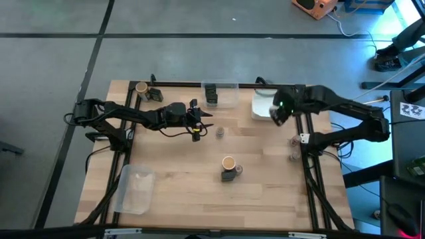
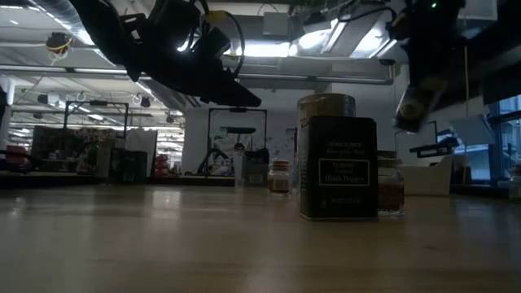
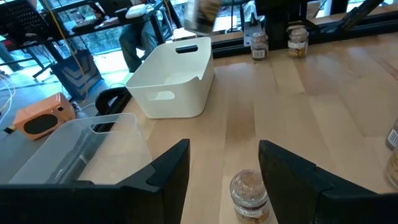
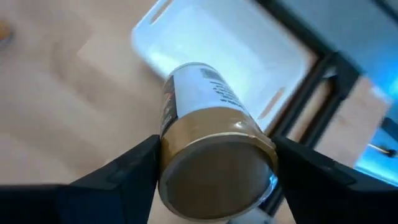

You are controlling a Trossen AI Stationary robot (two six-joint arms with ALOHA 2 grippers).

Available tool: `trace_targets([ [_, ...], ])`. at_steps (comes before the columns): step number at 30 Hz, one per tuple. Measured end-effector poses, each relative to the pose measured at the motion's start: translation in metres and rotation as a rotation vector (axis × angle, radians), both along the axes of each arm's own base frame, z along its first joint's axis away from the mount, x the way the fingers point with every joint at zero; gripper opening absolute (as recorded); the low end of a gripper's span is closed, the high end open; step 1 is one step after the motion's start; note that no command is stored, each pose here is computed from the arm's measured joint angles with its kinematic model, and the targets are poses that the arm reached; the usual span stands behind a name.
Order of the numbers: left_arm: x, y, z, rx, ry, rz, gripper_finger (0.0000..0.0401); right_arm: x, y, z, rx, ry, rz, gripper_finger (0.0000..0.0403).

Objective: Sort spices by type
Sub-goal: Put the right brown seasoning bottle into the white bin

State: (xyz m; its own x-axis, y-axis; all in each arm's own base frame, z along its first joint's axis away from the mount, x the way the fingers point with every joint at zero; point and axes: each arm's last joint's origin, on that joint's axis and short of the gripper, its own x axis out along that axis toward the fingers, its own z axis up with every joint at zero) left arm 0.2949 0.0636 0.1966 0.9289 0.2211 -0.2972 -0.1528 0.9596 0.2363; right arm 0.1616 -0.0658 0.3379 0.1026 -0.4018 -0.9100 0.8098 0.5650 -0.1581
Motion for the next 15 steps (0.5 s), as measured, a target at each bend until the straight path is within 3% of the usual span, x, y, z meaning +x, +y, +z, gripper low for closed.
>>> trace_targets([
  [6, 0.0, 0.0, 0.0, 0.001, 0.0, 0.0, 0.0175, -0.007, -0.034, -0.001, -0.002, 0.018, -0.029, 0.0281],
  [15, 0.0, 0.0, 0.0, 0.002, 0.002, -0.001, 0.0175, 0.004, -0.076, -0.025, 0.073, 0.129, -0.003, 0.028],
])
